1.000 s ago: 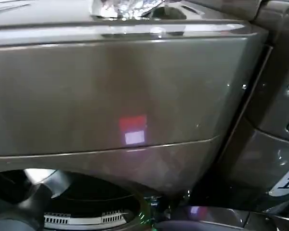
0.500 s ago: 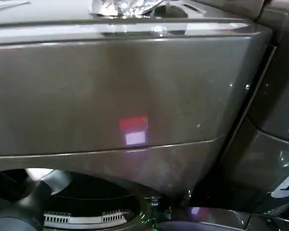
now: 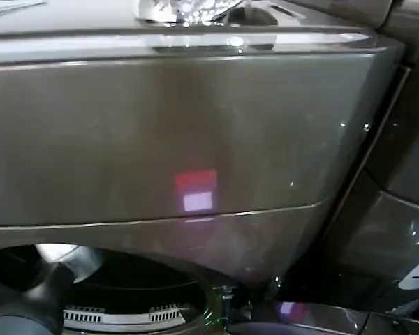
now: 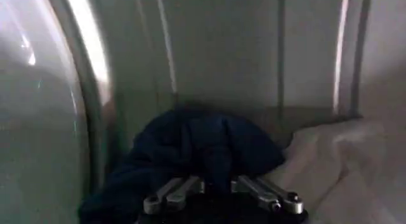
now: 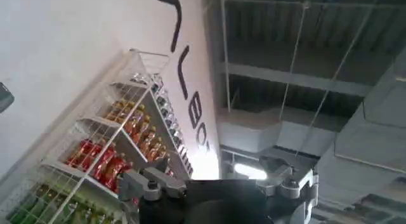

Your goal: Grasp the clothes from the dryer.

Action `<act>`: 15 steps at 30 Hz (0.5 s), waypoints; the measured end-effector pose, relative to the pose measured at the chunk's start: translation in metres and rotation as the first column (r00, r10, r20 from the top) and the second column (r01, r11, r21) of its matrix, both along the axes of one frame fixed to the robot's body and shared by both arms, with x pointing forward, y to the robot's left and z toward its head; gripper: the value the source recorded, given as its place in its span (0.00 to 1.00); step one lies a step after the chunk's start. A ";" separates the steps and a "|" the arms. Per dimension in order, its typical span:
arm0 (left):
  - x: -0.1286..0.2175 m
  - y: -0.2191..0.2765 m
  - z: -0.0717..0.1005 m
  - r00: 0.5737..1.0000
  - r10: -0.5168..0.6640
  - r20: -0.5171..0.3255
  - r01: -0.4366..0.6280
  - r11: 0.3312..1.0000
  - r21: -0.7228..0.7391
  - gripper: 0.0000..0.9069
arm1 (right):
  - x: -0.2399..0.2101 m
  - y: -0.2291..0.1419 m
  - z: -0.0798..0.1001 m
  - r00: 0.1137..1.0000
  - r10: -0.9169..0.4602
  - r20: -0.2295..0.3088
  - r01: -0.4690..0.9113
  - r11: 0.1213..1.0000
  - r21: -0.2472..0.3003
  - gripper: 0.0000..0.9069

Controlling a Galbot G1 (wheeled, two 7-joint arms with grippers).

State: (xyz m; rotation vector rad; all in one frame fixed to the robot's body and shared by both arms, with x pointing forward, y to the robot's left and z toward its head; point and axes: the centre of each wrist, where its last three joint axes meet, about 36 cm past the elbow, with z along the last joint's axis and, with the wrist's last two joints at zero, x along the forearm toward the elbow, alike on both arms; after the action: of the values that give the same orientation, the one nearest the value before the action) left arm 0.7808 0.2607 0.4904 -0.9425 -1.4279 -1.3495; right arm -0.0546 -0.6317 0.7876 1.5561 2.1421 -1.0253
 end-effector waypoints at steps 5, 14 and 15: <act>-0.002 -0.003 0.001 0.996 0.052 0.072 -0.042 0.990 -0.131 0.00 | 0.002 0.000 -0.002 1.000 0.004 0.001 -0.004 1.000 0.002 1.00; -0.011 0.000 -0.004 0.959 0.223 0.175 -0.137 0.905 -0.403 0.00 | 0.003 0.000 -0.003 1.000 0.002 0.000 -0.002 1.000 0.003 1.00; -0.013 0.001 -0.005 0.952 0.244 0.184 -0.144 0.890 -0.433 0.00 | 0.003 0.000 -0.003 1.000 0.002 -0.001 -0.002 1.000 0.003 1.00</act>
State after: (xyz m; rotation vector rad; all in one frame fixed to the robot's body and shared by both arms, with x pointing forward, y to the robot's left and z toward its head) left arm 0.7678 0.2615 0.4856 -0.8934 -1.9922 -1.0474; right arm -0.0518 -0.6317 0.7843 1.5549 2.1463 -1.0223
